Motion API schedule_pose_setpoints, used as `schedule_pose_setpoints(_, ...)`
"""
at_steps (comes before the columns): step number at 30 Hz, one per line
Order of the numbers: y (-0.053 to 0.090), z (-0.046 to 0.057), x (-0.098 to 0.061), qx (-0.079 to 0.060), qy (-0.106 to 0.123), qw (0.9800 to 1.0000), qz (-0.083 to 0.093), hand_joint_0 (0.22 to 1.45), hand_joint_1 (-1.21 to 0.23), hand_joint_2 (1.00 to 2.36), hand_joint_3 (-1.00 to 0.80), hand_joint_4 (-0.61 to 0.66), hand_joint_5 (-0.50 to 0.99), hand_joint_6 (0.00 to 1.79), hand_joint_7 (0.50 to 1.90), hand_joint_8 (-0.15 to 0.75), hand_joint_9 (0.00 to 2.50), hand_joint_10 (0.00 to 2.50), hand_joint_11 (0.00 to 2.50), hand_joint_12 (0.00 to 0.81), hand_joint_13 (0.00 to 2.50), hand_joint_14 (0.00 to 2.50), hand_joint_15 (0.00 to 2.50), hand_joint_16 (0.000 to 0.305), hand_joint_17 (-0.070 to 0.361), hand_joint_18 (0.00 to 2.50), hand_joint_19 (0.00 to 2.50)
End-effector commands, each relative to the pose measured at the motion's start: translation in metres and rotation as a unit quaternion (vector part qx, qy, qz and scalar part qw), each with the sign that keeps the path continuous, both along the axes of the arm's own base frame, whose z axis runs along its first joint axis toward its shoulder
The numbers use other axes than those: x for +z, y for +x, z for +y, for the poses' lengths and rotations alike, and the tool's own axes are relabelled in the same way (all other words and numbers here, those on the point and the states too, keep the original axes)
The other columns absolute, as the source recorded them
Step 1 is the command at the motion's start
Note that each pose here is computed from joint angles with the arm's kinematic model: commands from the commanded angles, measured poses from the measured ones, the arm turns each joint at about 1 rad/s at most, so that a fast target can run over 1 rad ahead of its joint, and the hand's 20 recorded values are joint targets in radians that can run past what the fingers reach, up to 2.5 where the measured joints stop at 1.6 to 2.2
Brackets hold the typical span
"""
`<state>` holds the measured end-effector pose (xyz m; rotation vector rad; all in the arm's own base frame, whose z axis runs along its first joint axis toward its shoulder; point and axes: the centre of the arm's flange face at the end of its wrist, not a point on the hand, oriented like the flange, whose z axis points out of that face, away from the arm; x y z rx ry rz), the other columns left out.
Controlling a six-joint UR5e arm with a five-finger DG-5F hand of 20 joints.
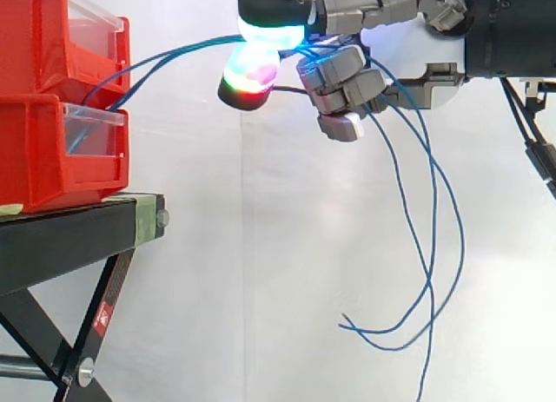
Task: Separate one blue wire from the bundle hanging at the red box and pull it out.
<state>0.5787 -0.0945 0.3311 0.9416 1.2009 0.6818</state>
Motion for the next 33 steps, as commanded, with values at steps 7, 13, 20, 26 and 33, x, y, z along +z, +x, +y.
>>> schedule_pose_setpoints(7, 0.0002, 0.0004, -0.0005, 0.000, -0.005, 1.0000, 0.001, 0.65, -0.84, 1.03, -0.07, 0.19, -0.21, 0.86, 1.03, 0.297, 0.70, 1.27, 1.38, 0.353, 0.63, 2.18, 1.33, 0.039, 0.088, 0.92, 1.44)
schedule_pose_setpoints(13, 0.0002, 0.0004, -0.0005, 0.000, -0.009, 1.0000, 0.002, 0.63, -0.89, 1.02, -0.17, 0.22, -0.23, 0.86, 1.04, 0.300, 0.62, 1.20, 1.42, 0.358, 0.52, 2.23, 1.38, 0.040, 0.091, 0.83, 1.46)
schedule_pose_setpoints(20, -0.0005, -0.0006, 0.0001, -0.001, -0.010, 0.9999, 0.003, 0.59, -0.76, 1.00, -0.44, 0.23, -0.21, 0.84, 1.01, 0.306, 0.66, 1.20, 1.38, 0.353, 0.51, 2.31, 1.29, 0.039, 0.087, 0.82, 1.46)
schedule_pose_setpoints(26, 0.0002, 0.0004, -0.0005, -0.001, -0.010, 0.9999, 0.002, 0.59, -0.56, 1.00, -0.48, 0.23, -0.19, 0.83, 1.01, 0.300, 0.76, 1.24, 1.32, 0.349, 0.59, 2.29, 1.27, 0.036, 0.080, 0.85, 1.45)
schedule_pose_setpoints(33, -0.0002, 0.0003, 0.0003, -0.001, -0.010, 0.9999, 0.002, 0.63, -0.54, 1.01, -0.39, 0.22, -0.18, 0.83, 1.01, 0.286, 0.80, 1.23, 1.32, 0.350, 0.64, 2.23, 1.27, 0.035, 0.078, 0.89, 1.44)
